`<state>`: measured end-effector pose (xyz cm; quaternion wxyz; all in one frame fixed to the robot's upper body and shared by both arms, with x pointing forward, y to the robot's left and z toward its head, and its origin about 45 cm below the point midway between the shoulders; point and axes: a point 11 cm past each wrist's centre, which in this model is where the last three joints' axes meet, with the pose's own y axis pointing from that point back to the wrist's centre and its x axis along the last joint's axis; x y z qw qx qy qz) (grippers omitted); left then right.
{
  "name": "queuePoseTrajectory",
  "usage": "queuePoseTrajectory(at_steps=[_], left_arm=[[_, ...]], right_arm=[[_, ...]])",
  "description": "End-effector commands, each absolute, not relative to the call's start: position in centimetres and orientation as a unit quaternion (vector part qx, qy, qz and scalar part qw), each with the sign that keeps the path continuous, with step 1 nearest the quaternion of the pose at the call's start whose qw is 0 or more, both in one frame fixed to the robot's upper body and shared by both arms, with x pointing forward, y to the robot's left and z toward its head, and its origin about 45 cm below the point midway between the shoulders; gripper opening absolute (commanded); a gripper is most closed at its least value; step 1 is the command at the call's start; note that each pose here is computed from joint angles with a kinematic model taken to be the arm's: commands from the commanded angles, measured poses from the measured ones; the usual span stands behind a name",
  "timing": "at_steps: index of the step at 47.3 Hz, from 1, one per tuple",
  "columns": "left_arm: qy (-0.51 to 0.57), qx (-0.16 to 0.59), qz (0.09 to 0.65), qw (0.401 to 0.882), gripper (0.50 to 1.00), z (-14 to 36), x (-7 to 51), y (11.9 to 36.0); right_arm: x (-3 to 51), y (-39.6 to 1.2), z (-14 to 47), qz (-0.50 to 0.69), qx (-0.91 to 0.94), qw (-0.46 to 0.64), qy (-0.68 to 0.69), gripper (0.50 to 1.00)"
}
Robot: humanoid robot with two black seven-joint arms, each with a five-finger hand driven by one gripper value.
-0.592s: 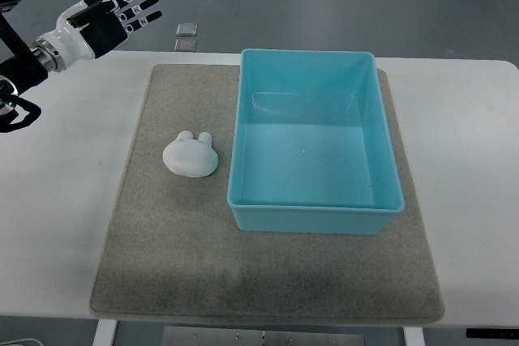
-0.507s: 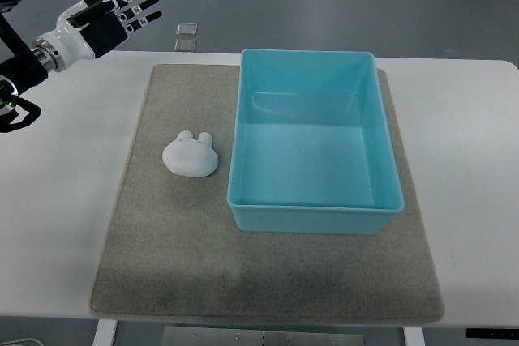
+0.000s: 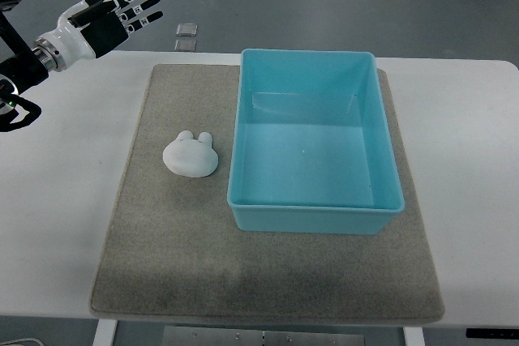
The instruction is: Place white toy into blue box with left hand
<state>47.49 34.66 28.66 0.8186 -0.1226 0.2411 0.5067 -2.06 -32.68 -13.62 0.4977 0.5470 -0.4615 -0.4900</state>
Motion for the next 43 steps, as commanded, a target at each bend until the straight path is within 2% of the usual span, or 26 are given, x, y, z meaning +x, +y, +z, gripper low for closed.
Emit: queuePoseTrajectory(at_steps=[1,12,25,43], left_arm=[[0.238,-0.119,0.509,0.818,1.000,28.6,47.4,35.0],[0.160,-0.030,0.511,0.844,1.000,29.3,47.0,36.4],[0.050,0.030,0.517,0.854,1.000,30.9,46.7,38.3],[-0.132,0.171,0.450,0.867,0.999,31.9,45.5,37.5]], right_arm=[[-2.1,-32.7,-13.6,-0.490,0.547,0.498,-0.461,0.936],[-2.1,-32.7,-13.6,-0.490,0.547,0.498,-0.462,0.936],[-2.1,-32.7,-13.6,-0.490,0.547,0.498,-0.462,0.936],[-2.1,-32.7,-13.6,-0.490,0.547,0.498,-0.462,0.936]])
